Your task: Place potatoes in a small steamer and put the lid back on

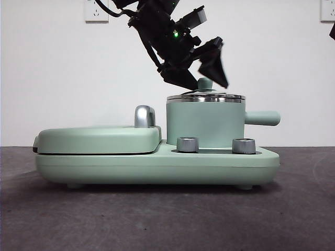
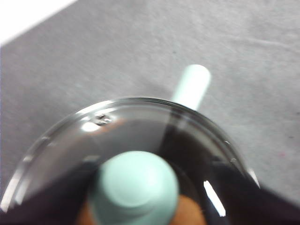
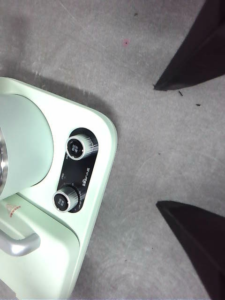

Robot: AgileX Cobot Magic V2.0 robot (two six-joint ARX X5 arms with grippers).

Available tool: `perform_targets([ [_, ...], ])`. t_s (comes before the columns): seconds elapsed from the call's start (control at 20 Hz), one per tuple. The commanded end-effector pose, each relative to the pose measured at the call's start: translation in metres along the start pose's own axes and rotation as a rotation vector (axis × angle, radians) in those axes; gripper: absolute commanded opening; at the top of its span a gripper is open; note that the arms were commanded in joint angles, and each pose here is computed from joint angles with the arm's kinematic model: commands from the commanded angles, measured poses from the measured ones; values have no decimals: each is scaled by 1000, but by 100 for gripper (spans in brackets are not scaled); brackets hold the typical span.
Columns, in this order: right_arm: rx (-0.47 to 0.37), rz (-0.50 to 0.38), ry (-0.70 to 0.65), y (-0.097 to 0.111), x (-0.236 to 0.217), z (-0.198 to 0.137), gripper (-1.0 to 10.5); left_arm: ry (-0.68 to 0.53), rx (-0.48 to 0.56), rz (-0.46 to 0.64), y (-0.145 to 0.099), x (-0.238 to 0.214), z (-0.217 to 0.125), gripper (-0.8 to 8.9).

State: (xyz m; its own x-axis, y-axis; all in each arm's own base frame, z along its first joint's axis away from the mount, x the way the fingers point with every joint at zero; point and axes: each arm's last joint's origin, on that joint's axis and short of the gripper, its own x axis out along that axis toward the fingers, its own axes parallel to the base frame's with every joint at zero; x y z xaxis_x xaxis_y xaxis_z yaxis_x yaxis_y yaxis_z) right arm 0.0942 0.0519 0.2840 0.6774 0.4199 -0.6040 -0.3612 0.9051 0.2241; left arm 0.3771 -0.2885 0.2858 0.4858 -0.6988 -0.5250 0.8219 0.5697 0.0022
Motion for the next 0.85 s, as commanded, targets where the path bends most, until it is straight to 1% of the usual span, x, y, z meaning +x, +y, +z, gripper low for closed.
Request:
perform_targets([
  [0.05,12,6,-10,1,0,2,373,-7,-69,-6,-1,-2,5,566],
  [0.15,12,6,-10,1,0,2,373,-30,-69,2,-3,-25,18,566],
  [0.3,12,6,-10,1,0,2,373,-42,-79,18,-6,-73,35,562],
  [0.5,12,16,-7,1,0,2,373,51,-155,18,-22,-150,42,556],
  [0.65,12,77,10,3,0,1,373,90,-166,13,-41,-209,42,556],
  [0.85,9,179,17,6,0,2,373,86,-165,14,-63,-274,36,552],
])
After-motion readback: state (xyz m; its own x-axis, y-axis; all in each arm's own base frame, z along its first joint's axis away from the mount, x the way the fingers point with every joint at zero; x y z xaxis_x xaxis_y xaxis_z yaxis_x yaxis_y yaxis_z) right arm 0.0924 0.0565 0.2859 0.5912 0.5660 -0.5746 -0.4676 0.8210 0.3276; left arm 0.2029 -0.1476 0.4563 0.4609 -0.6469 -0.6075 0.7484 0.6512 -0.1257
